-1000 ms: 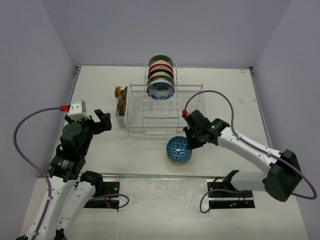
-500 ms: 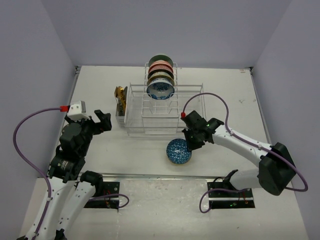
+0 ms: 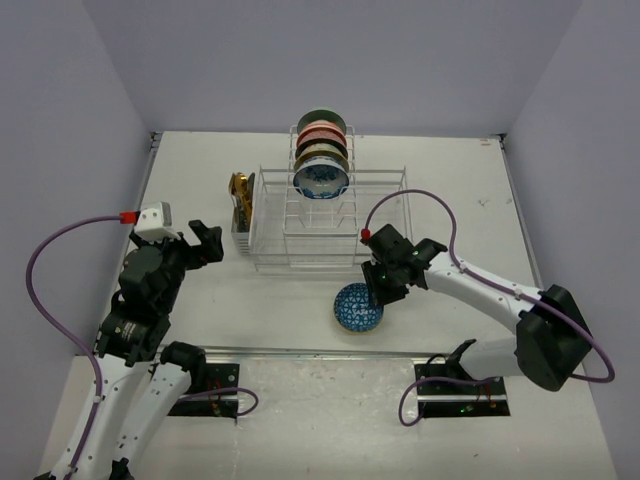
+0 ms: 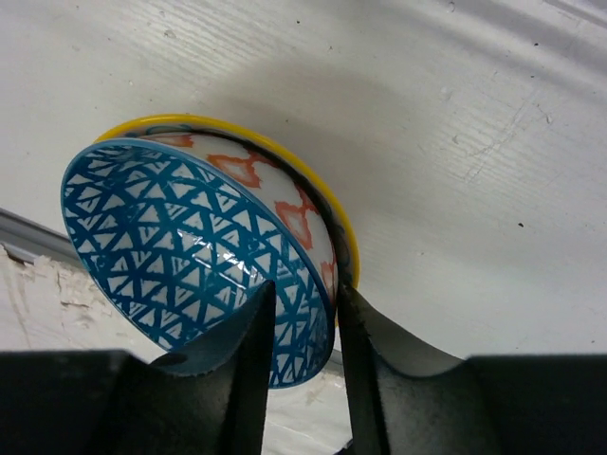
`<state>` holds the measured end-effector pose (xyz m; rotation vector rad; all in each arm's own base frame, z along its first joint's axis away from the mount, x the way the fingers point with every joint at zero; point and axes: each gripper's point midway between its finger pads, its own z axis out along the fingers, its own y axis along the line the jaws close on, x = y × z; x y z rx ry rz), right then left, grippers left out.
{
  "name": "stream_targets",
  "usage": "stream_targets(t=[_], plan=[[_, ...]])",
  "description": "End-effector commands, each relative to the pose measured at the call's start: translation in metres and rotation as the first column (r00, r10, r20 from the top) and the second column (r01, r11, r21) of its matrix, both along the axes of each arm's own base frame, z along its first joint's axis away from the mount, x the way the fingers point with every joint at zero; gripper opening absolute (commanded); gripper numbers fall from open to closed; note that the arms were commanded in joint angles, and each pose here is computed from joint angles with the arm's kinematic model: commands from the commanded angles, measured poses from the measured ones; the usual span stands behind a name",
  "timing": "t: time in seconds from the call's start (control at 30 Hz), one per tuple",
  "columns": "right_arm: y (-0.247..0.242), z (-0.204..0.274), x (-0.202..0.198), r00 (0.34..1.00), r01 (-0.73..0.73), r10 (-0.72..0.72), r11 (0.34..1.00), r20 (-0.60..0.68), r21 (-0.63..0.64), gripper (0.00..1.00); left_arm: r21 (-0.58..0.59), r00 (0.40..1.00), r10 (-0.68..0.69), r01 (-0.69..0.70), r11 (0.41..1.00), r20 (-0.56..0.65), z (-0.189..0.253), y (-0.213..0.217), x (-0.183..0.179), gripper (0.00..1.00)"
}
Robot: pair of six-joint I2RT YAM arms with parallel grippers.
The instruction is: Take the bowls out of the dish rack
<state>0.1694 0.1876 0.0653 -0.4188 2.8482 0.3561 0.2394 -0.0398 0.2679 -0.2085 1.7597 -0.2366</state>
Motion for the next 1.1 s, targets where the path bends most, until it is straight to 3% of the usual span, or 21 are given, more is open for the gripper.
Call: stream_targets(t=[0.0,0.13,0.43,0.53,0.67,1.07], plan=[[0.008,0.013,0.008,1.000,-0.004,0.003,0.999,0.030,0.038,0.36,0.017,0.999,-0.014,0.013,1.000,0.044,0.009,0.000,0.002,1.00],[0.005,0.018,0.009,0.999,0.002,-0.003,1.000,0.045,0.030,0.39,0.016,0.999,-0.014,0.013,1.000,0.046,0.010,0.000,0.001,1.00],[-0.014,0.024,0.014,0.993,0.072,-0.067,0.996,0.096,-0.046,0.38,0.017,0.999,-0.013,0.012,1.000,0.044,0.009,0.000,0.002,1.00],[-0.017,0.022,0.014,0.993,0.078,-0.072,0.995,0.096,-0.057,0.32,0.016,0.999,-0.013,0.012,1.000,0.047,0.010,0.000,0.002,1.00],[-0.020,0.017,0.013,0.992,0.091,-0.084,0.993,0.093,-0.074,0.15,0.017,0.999,-0.014,0.013,1.000,0.043,0.009,0.000,0.002,1.00],[-0.016,0.012,0.010,0.994,0.074,-0.070,0.996,0.082,-0.053,0.11,0.018,0.999,-0.013,0.012,1.000,0.038,0.008,0.000,0.003,1.00]])
